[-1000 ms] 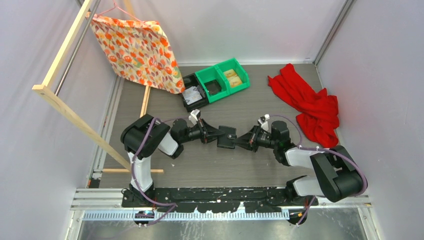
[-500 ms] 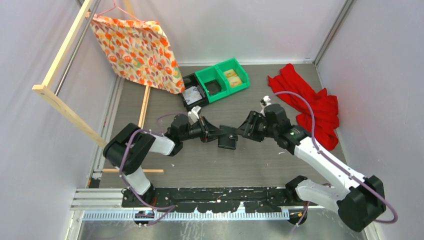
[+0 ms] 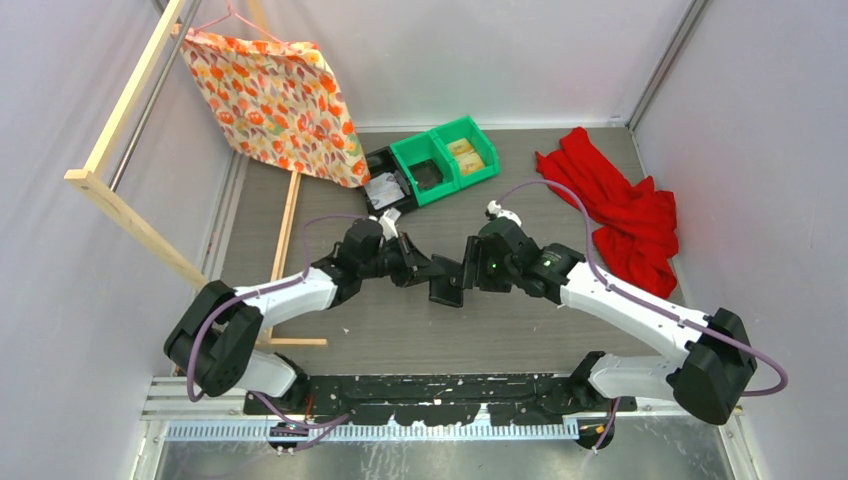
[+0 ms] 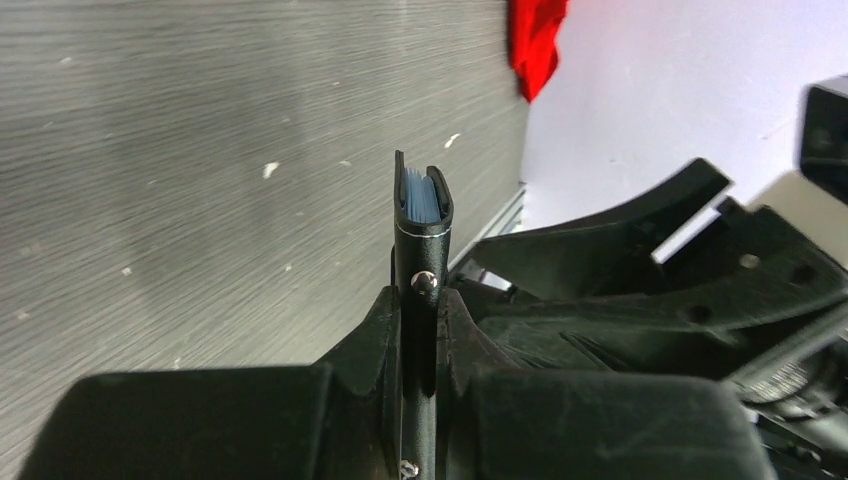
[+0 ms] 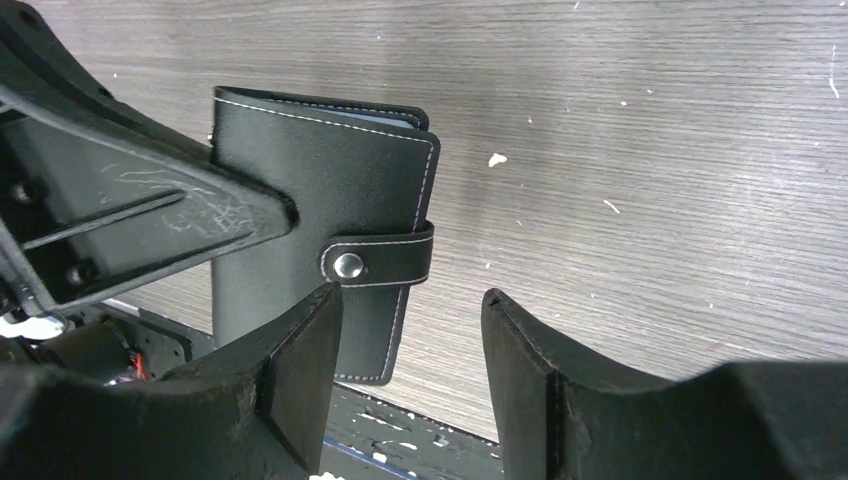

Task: Take the credit cards out of the card holder
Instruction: Open the card holder at the center of the board.

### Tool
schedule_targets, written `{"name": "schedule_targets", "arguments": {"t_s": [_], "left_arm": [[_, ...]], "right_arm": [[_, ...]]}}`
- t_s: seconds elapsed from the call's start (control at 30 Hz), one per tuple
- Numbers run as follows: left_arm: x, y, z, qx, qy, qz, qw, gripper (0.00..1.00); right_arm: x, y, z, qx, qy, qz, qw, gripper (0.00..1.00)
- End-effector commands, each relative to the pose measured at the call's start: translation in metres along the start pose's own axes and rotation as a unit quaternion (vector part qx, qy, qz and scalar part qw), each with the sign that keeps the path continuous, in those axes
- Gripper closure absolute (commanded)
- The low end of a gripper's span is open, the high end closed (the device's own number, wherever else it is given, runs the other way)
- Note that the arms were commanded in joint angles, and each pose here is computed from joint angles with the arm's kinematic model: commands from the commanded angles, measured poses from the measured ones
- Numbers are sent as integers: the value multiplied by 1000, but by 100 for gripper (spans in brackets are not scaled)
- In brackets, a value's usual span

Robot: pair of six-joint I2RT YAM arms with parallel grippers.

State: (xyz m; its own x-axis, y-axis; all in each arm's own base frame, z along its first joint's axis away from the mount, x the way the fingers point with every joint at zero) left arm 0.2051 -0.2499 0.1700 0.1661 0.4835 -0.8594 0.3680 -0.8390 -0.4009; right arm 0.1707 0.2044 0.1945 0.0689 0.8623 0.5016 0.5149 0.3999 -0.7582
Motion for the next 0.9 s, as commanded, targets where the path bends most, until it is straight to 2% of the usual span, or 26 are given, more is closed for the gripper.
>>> {"name": "schedule_targets", "arguments": {"t_s": [0.0,0.3,0.53,0.87], "left_arm": [[-6,-5,-2,-3,20,-11,1000,100],[-9,-10,-3,-9,25,-13,1000,99],[-14,-12,-4,-13,27,-8,1000,99],[-20,-18,-6,-20,36,-7,999,100]], "right_arm": [[21,-10,-16,-43,-17,-21,999,41],[37,-1,-10,-20,-24,-43,999,40],[37,18,4,17,-32,-26,999,40],[20,29,13,27,-43,23,998,40]]}}
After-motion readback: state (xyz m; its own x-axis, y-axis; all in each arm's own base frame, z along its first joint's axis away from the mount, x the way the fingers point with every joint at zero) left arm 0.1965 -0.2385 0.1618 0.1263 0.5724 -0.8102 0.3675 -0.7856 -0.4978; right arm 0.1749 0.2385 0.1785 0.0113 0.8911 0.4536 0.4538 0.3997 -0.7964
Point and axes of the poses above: each gripper's point midway between its finger pads, its own y axis out along the fingers, its own x axis along the line the jaws close on, z = x × y, the point moved 8 cm from there along -y, back along the fingers, and after that the axes turned 10 degrees about y, right-handed, at the moved point
